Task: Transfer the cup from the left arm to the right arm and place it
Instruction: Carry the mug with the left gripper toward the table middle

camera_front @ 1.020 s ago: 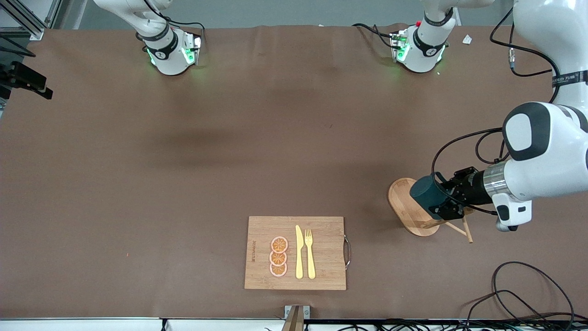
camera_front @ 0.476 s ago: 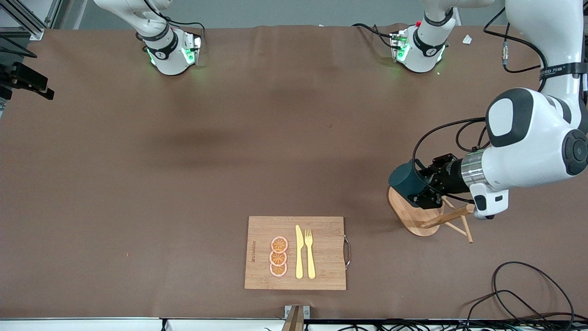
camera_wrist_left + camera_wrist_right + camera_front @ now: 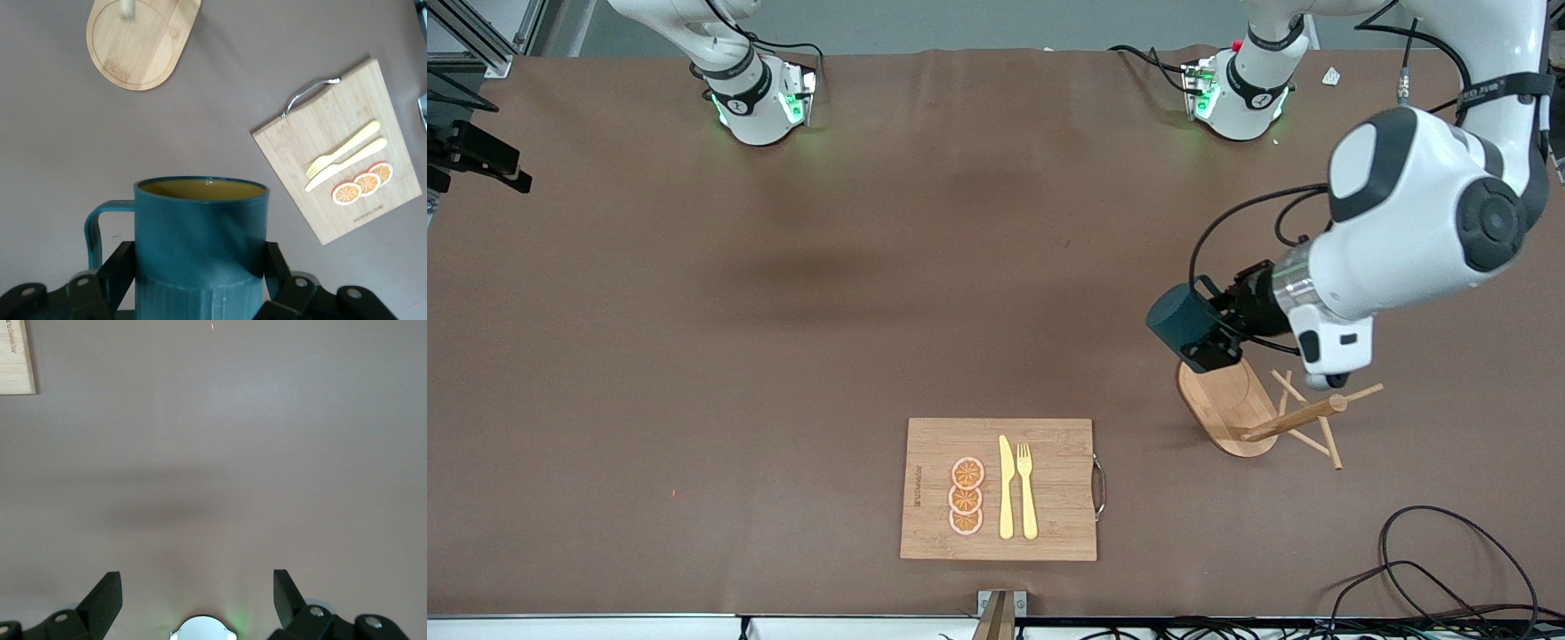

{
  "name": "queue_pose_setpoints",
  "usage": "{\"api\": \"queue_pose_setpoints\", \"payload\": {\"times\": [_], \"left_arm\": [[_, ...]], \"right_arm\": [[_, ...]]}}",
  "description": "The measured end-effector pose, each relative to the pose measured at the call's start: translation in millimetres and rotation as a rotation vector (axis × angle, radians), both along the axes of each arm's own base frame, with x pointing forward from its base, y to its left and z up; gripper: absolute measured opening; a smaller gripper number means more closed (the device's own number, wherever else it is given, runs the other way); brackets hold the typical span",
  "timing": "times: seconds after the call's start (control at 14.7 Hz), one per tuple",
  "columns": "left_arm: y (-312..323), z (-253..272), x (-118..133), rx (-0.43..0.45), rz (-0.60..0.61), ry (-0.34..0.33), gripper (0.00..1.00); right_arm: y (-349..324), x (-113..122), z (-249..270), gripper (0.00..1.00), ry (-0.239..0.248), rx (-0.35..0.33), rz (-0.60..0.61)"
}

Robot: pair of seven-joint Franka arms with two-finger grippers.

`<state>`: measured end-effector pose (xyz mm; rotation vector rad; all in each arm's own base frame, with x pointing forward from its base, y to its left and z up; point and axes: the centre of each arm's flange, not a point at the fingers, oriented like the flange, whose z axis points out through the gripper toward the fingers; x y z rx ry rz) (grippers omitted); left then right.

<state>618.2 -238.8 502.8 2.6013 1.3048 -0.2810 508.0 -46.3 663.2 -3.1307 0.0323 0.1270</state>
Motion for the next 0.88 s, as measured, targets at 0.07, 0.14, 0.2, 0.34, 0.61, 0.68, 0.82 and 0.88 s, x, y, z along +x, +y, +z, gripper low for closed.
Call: {"api": "queue_pose_setpoints", "payload": {"times": [0.07, 0.14, 0.2, 0.34, 0.61, 0.68, 0.82, 0.88], "left_arm": [[-13, 2, -5, 0.024, -0.017, -0.02, 0.83], [-30, 5, -10, 0.052, -0.039, -0.057, 0.83], [-51, 9, -18, 0.078, -0.065, -0.097, 0.83], [-95, 15, -36, 0.119, -0.117, -0.174, 0.83], [-167, 19, -74, 0.178, -0.247, -0.312, 0.83], [-179, 19, -81, 0.191, -0.277, -0.34, 0.83], [-204, 15, -96, 0.216, -0.342, -0.398, 0.83], [-219, 12, -106, 0.234, -0.383, -0.427, 0.83]], "right_arm": [[0, 0, 0, 1.0, 0.0, 0.0, 0.0], [-1, 0, 0, 1.0, -0.001, 0.0, -0.001], [-1, 0, 0, 1.0, -0.001, 0.0, -0.002], [-2, 2, -3, 1.0, 0.004, 0.0, -0.003], [-3, 13, -19, 1.0, 0.033, 0.0, -0.005], [-4, 18, -27, 1.0, 0.042, -0.001, -0.007], [-9, 31, -44, 1.0, 0.052, -0.004, -0.016], [-13, 39, -55, 1.0, 0.059, -0.005, -0.022]]}}
